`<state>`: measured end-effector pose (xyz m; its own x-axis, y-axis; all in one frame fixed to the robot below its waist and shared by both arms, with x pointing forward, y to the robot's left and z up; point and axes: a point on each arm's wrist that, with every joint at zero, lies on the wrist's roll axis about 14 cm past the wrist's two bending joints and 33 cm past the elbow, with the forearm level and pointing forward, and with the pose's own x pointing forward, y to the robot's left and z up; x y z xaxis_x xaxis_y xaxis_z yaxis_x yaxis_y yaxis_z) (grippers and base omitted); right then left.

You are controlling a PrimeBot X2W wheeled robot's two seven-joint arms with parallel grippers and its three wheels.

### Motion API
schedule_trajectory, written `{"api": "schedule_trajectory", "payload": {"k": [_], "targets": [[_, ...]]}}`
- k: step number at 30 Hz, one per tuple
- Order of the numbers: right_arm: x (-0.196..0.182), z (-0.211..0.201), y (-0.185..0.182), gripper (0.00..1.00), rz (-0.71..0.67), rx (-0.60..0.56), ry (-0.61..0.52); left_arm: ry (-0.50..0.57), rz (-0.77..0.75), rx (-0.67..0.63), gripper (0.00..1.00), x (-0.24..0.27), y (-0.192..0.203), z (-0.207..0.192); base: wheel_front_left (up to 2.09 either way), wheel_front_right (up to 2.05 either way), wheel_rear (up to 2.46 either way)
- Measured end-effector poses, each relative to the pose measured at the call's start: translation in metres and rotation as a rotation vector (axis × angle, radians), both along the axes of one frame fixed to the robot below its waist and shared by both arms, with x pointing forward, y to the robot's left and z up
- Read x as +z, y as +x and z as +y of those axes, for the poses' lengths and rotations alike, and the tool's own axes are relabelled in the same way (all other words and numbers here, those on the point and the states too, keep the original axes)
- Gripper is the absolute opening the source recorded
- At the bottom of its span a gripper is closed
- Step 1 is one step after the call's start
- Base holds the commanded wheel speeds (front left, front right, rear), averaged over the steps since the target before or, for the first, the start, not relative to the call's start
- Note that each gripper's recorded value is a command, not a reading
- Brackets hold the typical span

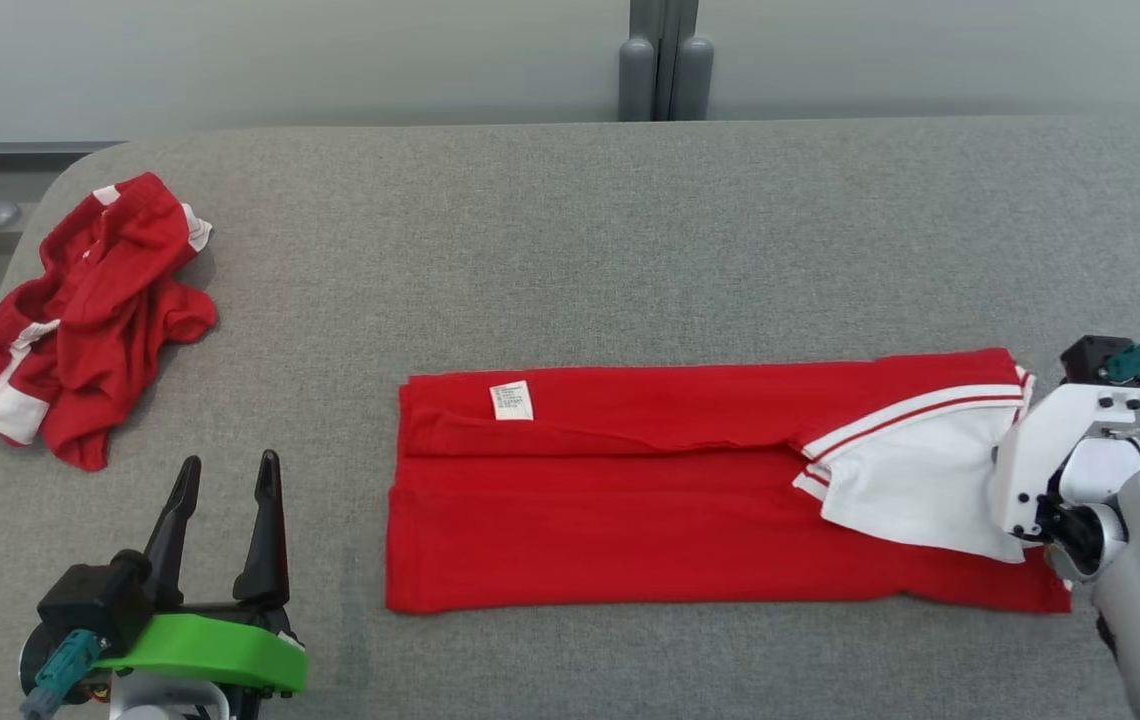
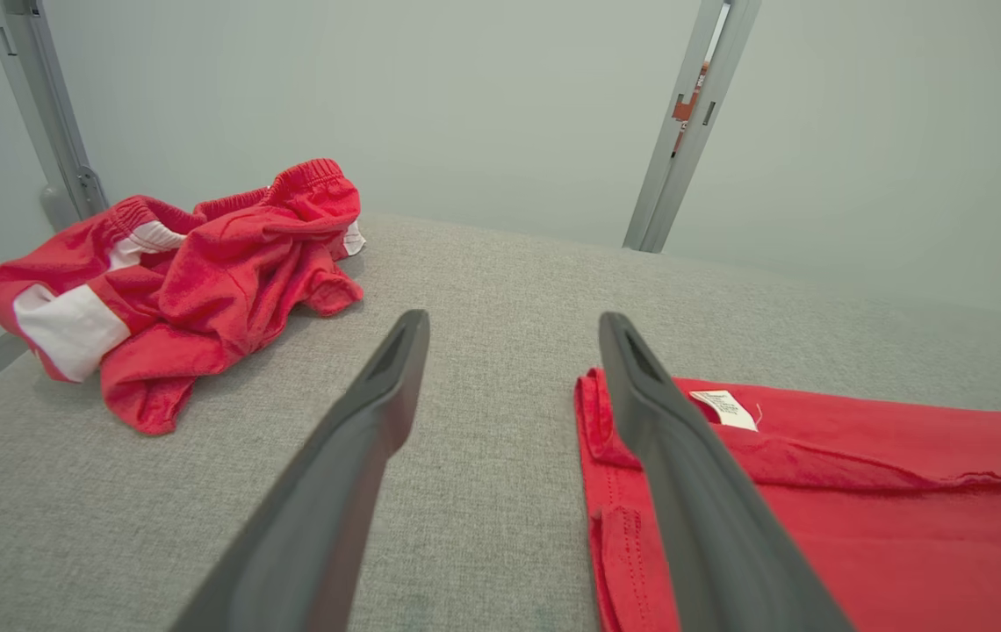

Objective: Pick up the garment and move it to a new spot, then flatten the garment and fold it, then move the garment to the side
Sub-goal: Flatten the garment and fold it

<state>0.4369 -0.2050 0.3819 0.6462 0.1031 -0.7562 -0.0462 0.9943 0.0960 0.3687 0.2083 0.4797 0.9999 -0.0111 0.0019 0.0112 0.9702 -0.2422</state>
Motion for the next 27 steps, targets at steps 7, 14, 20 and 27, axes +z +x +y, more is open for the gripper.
{"api": "schedule_trajectory", "payload": {"k": [7,14,20,27], "targets": [[0.024,-0.067,0.003,0.00,-0.073,-0.095,-0.102,-0.012,-0.012,-0.012,1.00,0.003,0.003,-0.007,0.00,0.00,0.00],[0.069,-0.141,0.002,0.00,-0.194,-0.211,-0.203,-0.016,-0.024,-0.038,1.00,0.006,0.006,-0.017,0.00,0.00,0.00],[0.085,-0.156,-0.007,0.00,-0.220,-0.240,-0.225,-0.018,-0.029,-0.050,1.00,0.008,0.008,-0.021,0.00,0.00,0.00],[0.092,-0.106,-0.010,0.00,-0.240,-0.129,-0.201,-0.019,-0.032,-0.058,1.00,0.009,0.008,-0.024,0.00,0.00,0.00]]}}
